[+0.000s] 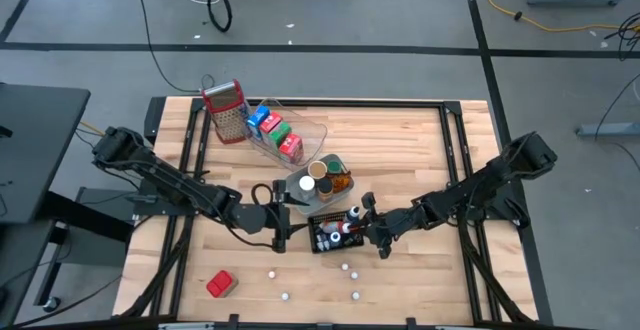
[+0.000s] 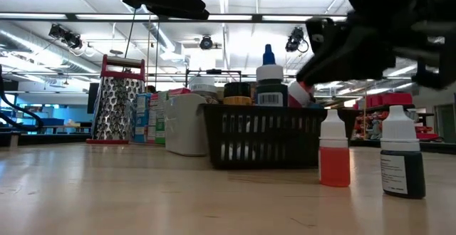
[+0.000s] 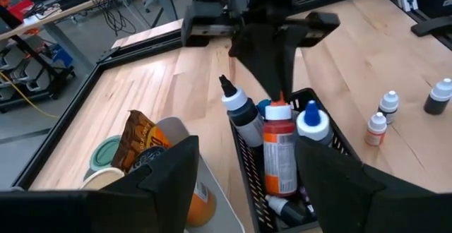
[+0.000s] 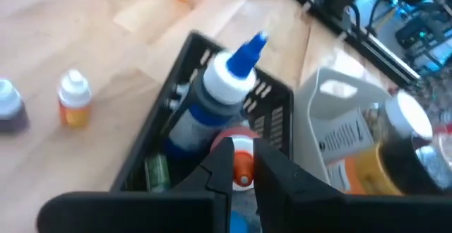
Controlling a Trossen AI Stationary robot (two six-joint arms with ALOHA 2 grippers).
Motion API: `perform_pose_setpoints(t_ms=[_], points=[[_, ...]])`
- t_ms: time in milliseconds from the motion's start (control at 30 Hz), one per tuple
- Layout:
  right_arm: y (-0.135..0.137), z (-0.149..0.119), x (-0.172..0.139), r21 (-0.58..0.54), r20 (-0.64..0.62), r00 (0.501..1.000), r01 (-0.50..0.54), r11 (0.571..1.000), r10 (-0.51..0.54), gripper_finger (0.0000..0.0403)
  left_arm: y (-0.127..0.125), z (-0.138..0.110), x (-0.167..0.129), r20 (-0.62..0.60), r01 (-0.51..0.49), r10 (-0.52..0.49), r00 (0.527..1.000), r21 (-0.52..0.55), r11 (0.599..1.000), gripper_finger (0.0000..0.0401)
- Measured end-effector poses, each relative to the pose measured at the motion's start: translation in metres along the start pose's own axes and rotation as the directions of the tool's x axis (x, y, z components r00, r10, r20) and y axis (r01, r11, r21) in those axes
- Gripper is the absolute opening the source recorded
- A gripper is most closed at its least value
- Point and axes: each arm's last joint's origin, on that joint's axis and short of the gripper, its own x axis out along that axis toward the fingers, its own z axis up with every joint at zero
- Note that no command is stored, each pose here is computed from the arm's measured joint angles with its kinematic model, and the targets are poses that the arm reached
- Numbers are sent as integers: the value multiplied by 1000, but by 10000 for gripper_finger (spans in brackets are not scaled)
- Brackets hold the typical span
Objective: Pick & Place Kitchen Items
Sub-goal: Adjust the food coloring bottles on the black bin
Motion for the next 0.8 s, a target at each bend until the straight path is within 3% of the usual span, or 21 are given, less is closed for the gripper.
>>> perform_pose_setpoints(t_ms=[400, 667, 800], points=[[-33, 52, -4, -1, -221, 968, -121, 993, 118, 39, 0, 2, 0, 18, -2, 1, 1000, 17, 1000, 245], [-56, 66, -5, 86, -145, 952, -259, 962, 269, 37, 0, 2, 0, 18, -1, 0, 1000, 19, 1000, 245], [-62, 62, -4, 93, -148, 950, -262, 961, 273, 37, -1, 2, 0, 20, 20, -20, 1000, 13, 1000, 245]])
